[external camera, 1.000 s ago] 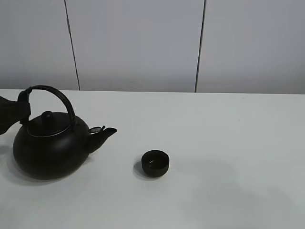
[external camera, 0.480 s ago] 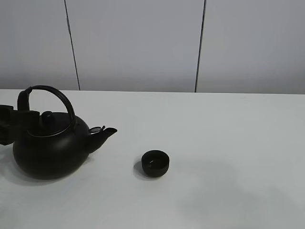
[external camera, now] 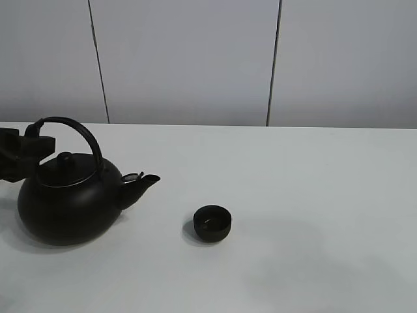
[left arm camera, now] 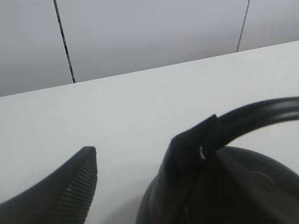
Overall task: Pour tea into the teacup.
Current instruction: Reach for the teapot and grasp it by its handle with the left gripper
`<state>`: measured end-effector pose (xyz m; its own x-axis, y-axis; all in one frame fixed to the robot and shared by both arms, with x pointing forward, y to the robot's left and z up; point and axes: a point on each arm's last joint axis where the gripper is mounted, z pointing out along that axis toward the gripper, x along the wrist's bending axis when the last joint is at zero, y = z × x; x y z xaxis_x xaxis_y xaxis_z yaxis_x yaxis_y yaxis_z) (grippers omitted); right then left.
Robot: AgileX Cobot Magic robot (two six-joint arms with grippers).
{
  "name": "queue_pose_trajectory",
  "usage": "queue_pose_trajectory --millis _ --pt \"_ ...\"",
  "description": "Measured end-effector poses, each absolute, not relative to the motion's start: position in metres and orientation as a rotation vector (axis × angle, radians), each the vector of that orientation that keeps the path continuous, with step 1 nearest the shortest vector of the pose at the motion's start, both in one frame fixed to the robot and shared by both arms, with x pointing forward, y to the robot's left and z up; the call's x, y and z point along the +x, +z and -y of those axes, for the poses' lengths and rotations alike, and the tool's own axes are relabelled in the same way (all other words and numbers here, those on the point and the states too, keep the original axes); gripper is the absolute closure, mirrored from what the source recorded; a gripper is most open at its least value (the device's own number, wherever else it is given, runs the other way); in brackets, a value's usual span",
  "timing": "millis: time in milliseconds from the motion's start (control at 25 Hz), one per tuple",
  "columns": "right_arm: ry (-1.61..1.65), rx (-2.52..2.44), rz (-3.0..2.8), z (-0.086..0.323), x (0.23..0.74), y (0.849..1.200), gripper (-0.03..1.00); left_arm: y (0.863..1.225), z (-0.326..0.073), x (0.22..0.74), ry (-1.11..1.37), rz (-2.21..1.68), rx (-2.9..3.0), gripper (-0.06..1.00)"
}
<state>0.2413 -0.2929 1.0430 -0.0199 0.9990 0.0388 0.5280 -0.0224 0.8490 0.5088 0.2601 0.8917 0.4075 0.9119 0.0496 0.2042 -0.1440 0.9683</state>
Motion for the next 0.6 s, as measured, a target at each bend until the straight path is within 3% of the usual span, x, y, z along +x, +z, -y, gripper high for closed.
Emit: queue_pose_trajectory --millis 240,400,600 --pt "0.94 1.619 -1.616 0.2929 0.2413 1.043 0.42 0.8924 -0.2601 0.5101 0.849 -1.002 1.614 0.49" --pt "0.94 1.62 -1.616 0.2929 0.2413 1.043 0.42 0.8922 -0.2579 0.5092 0.838 -0.973 1.631 0.79" --pt "0.94 1.62 -1.616 0.2929 0.2413 1.043 0.42 0.8922 -0.2591 0.5106 0.848 -0.983 1.626 0.79"
